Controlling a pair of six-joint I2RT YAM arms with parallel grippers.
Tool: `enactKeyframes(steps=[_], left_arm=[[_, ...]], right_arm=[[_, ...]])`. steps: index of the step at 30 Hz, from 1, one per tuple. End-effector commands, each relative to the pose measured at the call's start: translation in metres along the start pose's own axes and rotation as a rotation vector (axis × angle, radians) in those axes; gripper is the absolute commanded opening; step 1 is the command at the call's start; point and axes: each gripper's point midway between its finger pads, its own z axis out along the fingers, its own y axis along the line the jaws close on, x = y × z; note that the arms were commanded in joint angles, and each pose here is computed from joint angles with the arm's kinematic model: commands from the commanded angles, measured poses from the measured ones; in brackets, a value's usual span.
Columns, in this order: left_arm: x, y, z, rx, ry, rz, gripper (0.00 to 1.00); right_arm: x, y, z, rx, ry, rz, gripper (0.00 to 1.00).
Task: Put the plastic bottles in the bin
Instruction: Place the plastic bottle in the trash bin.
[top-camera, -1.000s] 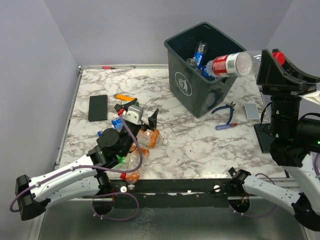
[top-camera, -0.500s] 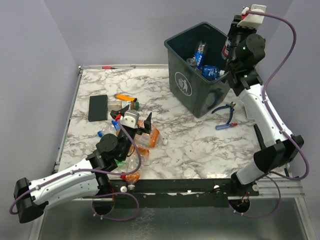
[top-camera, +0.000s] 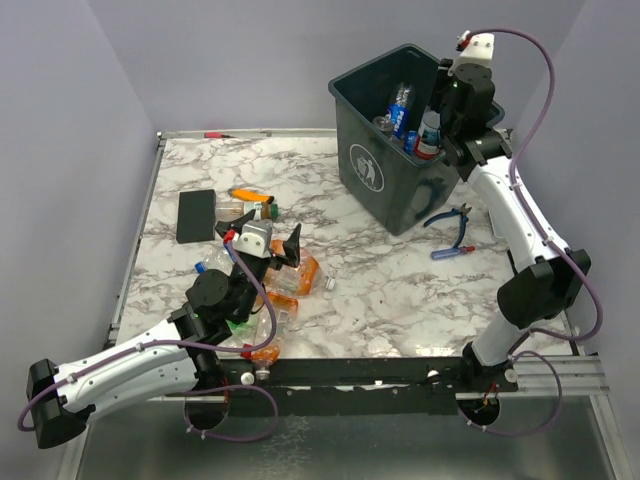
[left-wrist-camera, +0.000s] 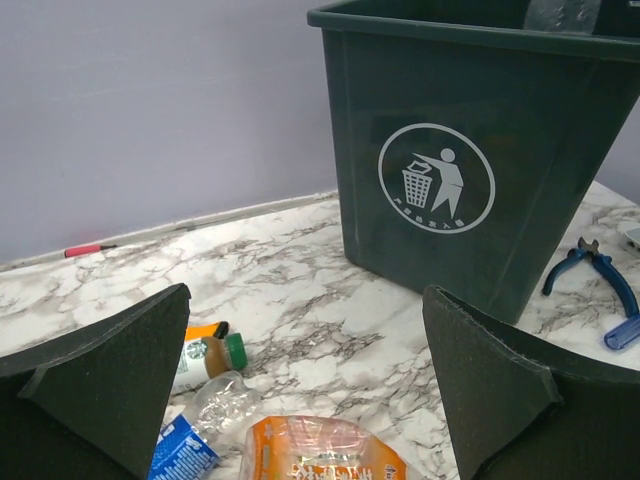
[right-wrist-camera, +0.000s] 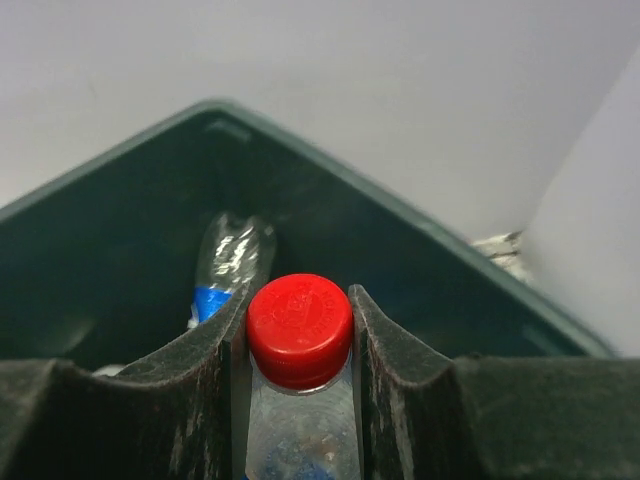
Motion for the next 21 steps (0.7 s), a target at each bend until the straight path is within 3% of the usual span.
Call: enactKeyframes(steps=[1,6,10,15,21], left_arm=[[0.000,-0.003,-0.001,0.021,-0.010,-0.018,0.99],[0.001,-0.005,0.000,0.027,-0.005,-0.022,0.99],[0.002,-0.007,-0.001,0.034,-0.004,-0.021,0.99],[0.002,-0.006,-0.001,0.033,-0.003,-0.017,0.99],[0.006,-0.007,0.000,0.034,0.004,-0.001,0.99]], right_arm=[[0.072,0.030,0.000,-0.127,0.240,0.041,0.00],[0.073,0.075,-0.019,-0.363,0.308,0.177,0.00],[0.045,0.085,-0.033,-0.440,0.231,0.281,0.00],[0.026,0.041,-0.016,-0.223,0.101,0.169,0.00],[0.090,0.009,0.011,-0.016,0.241,-0.063,0.00]])
